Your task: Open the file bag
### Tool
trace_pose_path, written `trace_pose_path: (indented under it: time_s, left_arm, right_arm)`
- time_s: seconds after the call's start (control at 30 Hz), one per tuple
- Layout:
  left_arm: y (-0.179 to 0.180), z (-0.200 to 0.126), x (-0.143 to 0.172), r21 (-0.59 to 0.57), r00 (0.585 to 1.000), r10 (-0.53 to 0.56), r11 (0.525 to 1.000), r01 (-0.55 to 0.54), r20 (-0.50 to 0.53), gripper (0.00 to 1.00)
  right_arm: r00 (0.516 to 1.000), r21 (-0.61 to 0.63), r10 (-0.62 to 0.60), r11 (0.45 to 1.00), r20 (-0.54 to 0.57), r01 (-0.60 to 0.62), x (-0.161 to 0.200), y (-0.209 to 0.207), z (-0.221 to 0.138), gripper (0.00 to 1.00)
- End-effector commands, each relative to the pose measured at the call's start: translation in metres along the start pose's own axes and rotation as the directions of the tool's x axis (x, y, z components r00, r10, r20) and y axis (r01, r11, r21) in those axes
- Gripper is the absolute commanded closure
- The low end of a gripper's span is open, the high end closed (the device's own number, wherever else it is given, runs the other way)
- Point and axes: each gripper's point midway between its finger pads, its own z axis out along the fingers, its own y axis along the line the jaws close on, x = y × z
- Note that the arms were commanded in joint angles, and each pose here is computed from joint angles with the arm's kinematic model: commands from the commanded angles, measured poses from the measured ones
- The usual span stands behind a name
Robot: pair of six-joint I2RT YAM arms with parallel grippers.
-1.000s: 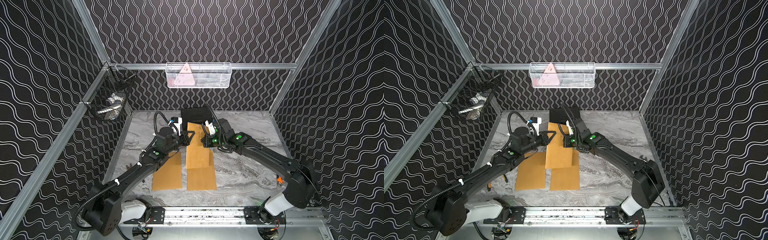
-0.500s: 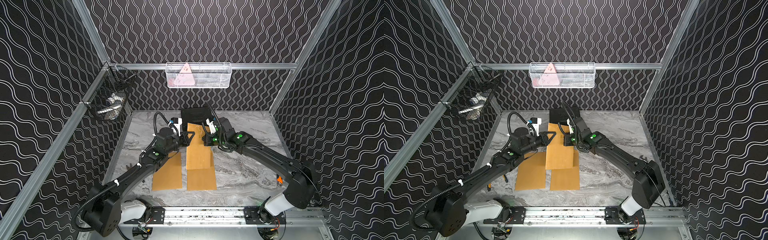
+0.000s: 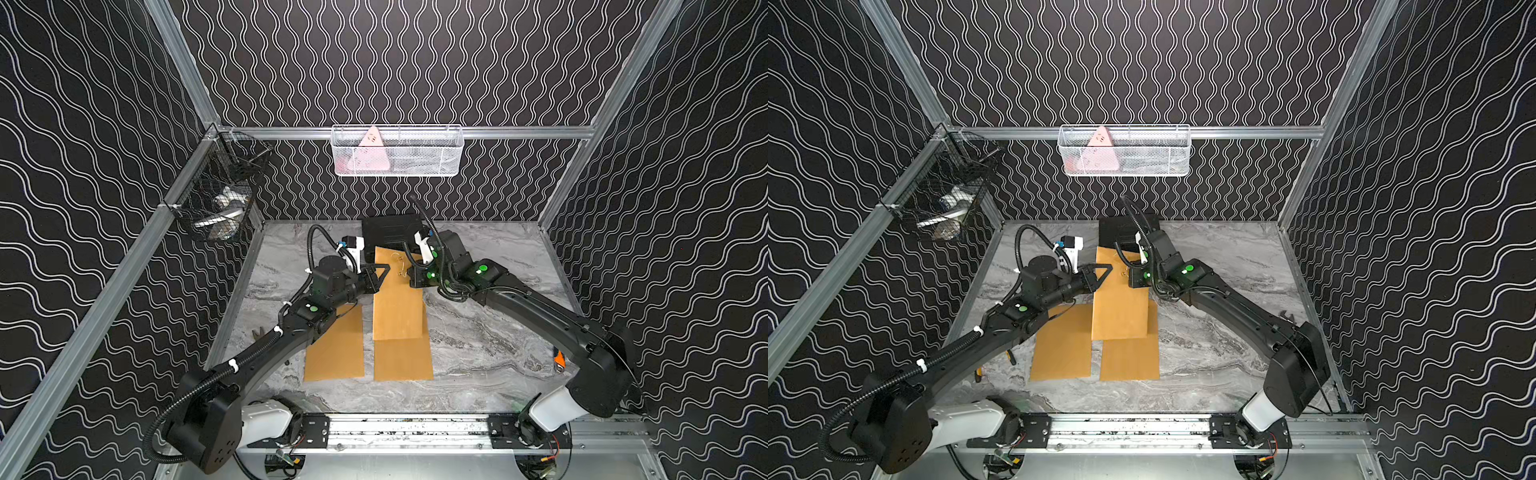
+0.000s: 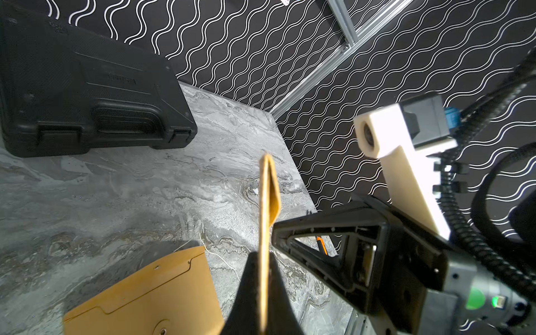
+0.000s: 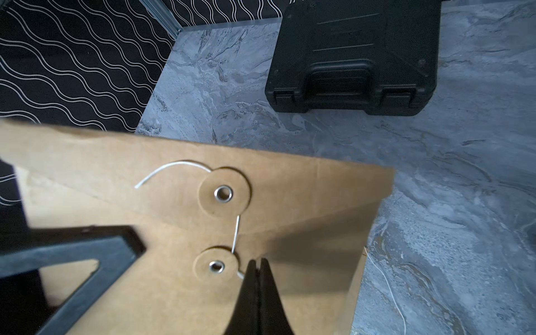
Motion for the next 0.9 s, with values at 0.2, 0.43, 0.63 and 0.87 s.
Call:
trace_pose_path:
  time_s: [0.2, 0.43, 0.63, 0.87]
  left_arm:
    - [-0.010, -0.003, -0.008, 0.037, 0.999, 0.012, 0.999, -0.013, 0.032, 1.00]
    - [-0.010, -0.004, -0.008, 0.039, 0.999, 0.011, 0.999, -0.012, 0.031, 1.00]
    - [-0.015, -0.003, -0.011, 0.051, 0.999, 0.015, 0.999, -0.017, 0.034, 1.00]
    - [-0.015, 0.001, -0.010, 0.063, 1.000, 0.002, 0.998, -0.004, 0.029, 1.00]
  right_arm:
    - [0.999, 0.030, -0.042, 0.999, 0.020, 0.041, -0.011, -0.001, -0.006, 1.00]
    - [0.999, 0.006, -0.048, 0.999, -0.001, 0.048, -0.008, 0.003, -0.005, 0.99]
    - [0.998, -0.045, -0.040, 0.998, -0.051, 0.037, 0.015, 0.004, -0.003, 0.77]
    - [0.996, -0.066, -0.038, 0.997, -0.078, 0.032, 0.026, 0.005, 0.000, 0.67]
